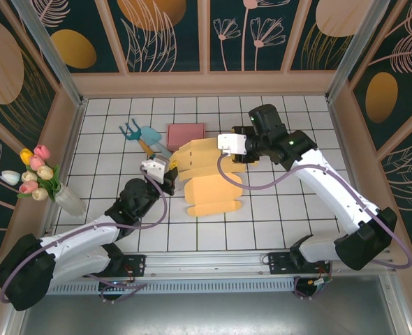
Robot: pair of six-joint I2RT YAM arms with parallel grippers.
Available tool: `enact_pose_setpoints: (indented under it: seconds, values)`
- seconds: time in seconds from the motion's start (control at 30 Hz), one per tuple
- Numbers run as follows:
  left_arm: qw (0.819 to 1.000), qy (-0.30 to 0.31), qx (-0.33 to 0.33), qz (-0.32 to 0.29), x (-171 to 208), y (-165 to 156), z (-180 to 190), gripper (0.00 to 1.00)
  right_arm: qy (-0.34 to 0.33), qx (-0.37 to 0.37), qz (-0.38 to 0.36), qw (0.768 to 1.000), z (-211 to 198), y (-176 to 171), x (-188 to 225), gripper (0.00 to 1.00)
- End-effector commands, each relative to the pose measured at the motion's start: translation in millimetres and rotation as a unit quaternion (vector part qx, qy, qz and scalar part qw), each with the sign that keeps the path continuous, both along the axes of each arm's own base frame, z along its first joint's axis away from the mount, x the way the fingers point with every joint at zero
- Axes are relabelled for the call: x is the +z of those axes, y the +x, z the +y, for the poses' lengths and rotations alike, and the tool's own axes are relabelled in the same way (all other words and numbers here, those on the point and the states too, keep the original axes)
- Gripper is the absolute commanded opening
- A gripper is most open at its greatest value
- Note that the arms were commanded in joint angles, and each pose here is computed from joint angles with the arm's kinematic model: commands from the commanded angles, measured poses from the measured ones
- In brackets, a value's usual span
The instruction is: Fold the paper box
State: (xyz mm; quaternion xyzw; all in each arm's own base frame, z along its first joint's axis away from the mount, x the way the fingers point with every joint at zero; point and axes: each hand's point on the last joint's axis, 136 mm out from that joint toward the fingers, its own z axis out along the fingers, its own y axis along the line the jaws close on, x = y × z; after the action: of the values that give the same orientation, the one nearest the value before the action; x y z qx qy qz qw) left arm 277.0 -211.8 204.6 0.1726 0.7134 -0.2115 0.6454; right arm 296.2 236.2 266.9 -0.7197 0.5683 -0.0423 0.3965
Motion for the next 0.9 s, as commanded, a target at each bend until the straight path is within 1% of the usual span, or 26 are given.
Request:
enact_pose_setpoints:
  seconds: [0.0, 0.3, 0.4, 0.5, 0.6, 0.67, 0.77, 0.87]
  values:
    - [1.0, -0.004, -0.006, -0.03, 11, -1, -4, 0.0, -0.02, 0.006, -0.014, 1.0, 3, 0, 7, 0.58]
    - [0.999, -0.01, -0.023, -0.04, 13, -8, -6, 0.0, -0.067, -0.018, 0.013, 0.997, 2, 11, -9, 0.56]
    - [0.999, -0.011, -0.026, -0.04, 14, -8, -7, 0.0, -0.074, -0.019, 0.028, 0.997, 1, 10, -13, 0.52]
    - [0.999, -0.01, -0.019, -0.04, 13, -7, -5, 0.0, -0.077, -0.017, 0.047, 0.996, 2, 6, -14, 0.44]
    - [0.999, -0.013, -0.018, -0.039, 13, -7, -4, 0.0, -0.085, -0.018, 0.058, 0.995, 0, 4, -16, 0.31]
    - [0.999, -0.013, -0.018, -0.038, 13, -7, -4, 0.0, -0.087, -0.019, 0.06, 0.994, -1, 3, -16, 0.3]
    - [0.999, -0.014, -0.017, -0.036, 13, -7, -4, 0.0, -0.088, -0.018, 0.065, 0.994, -1, 1, -18, 0.21]
    - [0.999, -0.017, -0.015, -0.034, 13, -6, -4, 0.0, -0.087, -0.017, 0.071, 0.994, -1, -1, -18, 0.05]
